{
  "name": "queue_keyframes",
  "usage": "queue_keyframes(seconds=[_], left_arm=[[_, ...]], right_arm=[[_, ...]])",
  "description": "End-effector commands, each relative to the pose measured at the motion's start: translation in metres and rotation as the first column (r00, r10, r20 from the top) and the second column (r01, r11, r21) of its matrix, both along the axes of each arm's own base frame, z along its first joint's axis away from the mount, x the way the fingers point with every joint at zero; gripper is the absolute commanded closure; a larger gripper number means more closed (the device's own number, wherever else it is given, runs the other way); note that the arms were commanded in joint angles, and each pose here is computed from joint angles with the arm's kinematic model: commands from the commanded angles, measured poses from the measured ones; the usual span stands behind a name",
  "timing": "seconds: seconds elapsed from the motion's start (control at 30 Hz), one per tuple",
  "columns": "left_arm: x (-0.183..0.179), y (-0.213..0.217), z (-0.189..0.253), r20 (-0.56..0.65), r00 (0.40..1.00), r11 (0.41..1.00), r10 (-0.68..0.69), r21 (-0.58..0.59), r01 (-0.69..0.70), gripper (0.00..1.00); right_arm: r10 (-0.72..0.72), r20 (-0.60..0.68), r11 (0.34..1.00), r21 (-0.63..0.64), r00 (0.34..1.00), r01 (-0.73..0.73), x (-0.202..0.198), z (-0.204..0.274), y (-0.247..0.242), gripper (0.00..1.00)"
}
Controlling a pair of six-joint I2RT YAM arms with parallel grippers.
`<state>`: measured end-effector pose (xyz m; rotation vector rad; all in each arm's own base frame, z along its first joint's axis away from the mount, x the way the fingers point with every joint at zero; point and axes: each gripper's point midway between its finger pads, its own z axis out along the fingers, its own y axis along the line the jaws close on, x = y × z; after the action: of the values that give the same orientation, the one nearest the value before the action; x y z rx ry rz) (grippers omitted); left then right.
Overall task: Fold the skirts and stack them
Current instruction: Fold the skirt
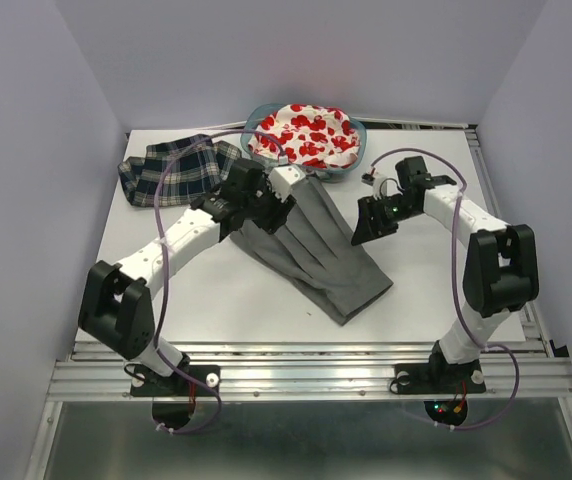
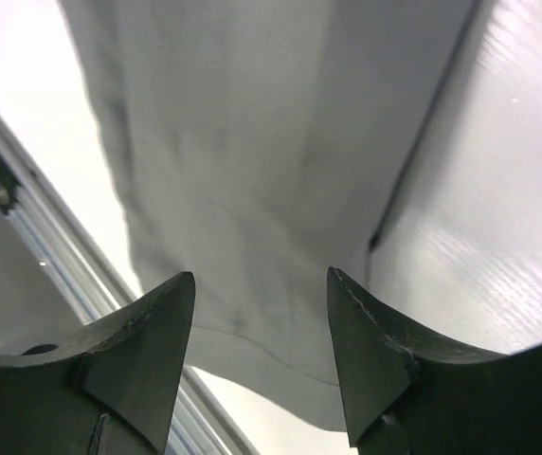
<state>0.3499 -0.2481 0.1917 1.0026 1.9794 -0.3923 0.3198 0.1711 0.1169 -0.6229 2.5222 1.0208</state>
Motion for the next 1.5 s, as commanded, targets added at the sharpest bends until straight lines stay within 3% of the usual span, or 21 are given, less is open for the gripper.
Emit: queue_keyframes(seconds=[0.0, 0.13, 0.3, 0.4, 0.53, 0.6, 0.7, 0.8, 0.83, 0.9, 1.0, 1.03, 1.07, 1.13, 1.17, 1.3, 1.33, 1.47], left_arm=[[-0.035, 0.008, -0.085, -0.277, 0.961, 0.999, 0.015, 0.053, 0.0, 0.46], [-0.044, 0.009, -0.116, -0.375, 0.926, 0.997, 0.036, 0.076, -0.008, 0.5], [-0.02, 0.038, -0.155, -0.447, 0.882, 0.984, 0.15, 0.153, -0.09, 0.57], [0.002, 0.049, -0.168, -0.427, 0.887, 0.975, 0.176, 0.198, -0.098, 0.58], [0.035, 0.044, -0.16, -0.374, 0.911, 0.975, 0.173, 0.199, -0.104, 0.6], [0.048, 0.037, -0.154, -0.353, 0.924, 0.978, 0.148, 0.189, -0.085, 0.6], [0.054, 0.027, -0.13, -0.317, 0.945, 0.99, 0.082, 0.137, -0.04, 0.55], [0.039, 0.022, -0.082, -0.221, 0.975, 0.998, -0.008, 0.052, 0.02, 0.41], [0.033, 0.023, -0.045, -0.138, 0.99, 1.0, -0.027, 0.012, 0.029, 0.3], [0.018, 0.03, -0.029, -0.073, 0.996, 0.998, -0.054, 0.008, 0.054, 0.21], [-0.014, 0.046, 0.001, 0.046, 0.992, 0.993, -0.118, 0.033, 0.117, 0.14], [-0.026, 0.053, 0.02, 0.147, 0.973, 0.982, -0.181, 0.074, 0.171, 0.09], [-0.041, 0.059, 0.005, 0.137, 0.965, 0.972, -0.224, 0.109, 0.21, 0.01], [-0.066, 0.066, 0.01, 0.223, 0.911, 0.93, -0.347, 0.207, 0.304, 0.01], [-0.078, 0.066, 0.004, 0.207, 0.908, 0.923, -0.365, 0.208, 0.323, 0.01], [-0.127, 0.062, -0.045, 0.207, 0.77, 0.761, -0.603, 0.439, 0.477, 0.01], [-0.141, 0.051, -0.045, 0.239, 0.713, 0.722, -0.659, 0.465, 0.511, 0.01], [-0.164, 0.038, -0.077, 0.259, 0.583, 0.609, -0.77, 0.57, 0.551, 0.01]], right_arm=[[0.03, 0.002, 0.995, -0.099, 1.0, -0.03, 0.004, -0.026, -0.014, 0.39], [0.074, -0.049, 0.987, -0.142, 0.996, -0.08, -0.012, -0.048, -0.014, 0.44], [0.132, -0.142, 0.97, -0.187, 0.981, -0.158, -0.051, -0.078, -0.008, 0.58], [0.181, -0.211, 0.962, -0.167, 0.961, -0.218, -0.081, -0.088, 0.011, 0.64], [0.2, -0.267, 0.963, -0.125, 0.943, -0.24, -0.1, -0.091, 0.037, 0.64], [0.216, -0.303, 0.968, -0.06, 0.928, -0.245, -0.108, -0.083, 0.056, 0.56], [0.209, -0.31, 0.976, 0.005, 0.927, -0.218, -0.097, -0.064, 0.071, 0.44], [0.185, -0.246, 0.981, -0.004, 0.951, -0.192, -0.081, -0.04, 0.076, 0.36], [0.18, -0.2, 0.983, -0.002, 0.963, -0.184, -0.075, -0.026, 0.077, 0.35], [0.161, -0.162, 0.986, -0.007, 0.973, -0.165, -0.069, -0.013, 0.074, 0.33], [0.178, -0.065, 0.984, -0.005, 0.982, -0.178, -0.065, 0.011, 0.073, 0.34], [0.183, -0.029, 0.983, 0.001, 0.983, -0.183, -0.064, 0.021, 0.073, 0.34], [0.178, -0.01, 0.984, -0.005, 0.984, -0.178, -0.062, 0.024, 0.072, 0.34], [0.182, 0.03, 0.983, -0.014, 0.983, -0.182, -0.056, 0.03, 0.072, 0.35], [0.184, 0.034, 0.983, -0.007, 0.982, -0.183, -0.055, 0.033, 0.073, 0.35], [0.219, -0.018, 0.973, 0.076, 0.976, -0.217, -0.058, 0.033, 0.091, 0.36], [0.228, -0.019, 0.969, 0.101, 0.974, -0.225, -0.057, 0.036, 0.096, 0.36], [0.214, -0.02, 0.97, 0.119, 0.977, -0.21, -0.046, 0.02, 0.108, 0.34]])
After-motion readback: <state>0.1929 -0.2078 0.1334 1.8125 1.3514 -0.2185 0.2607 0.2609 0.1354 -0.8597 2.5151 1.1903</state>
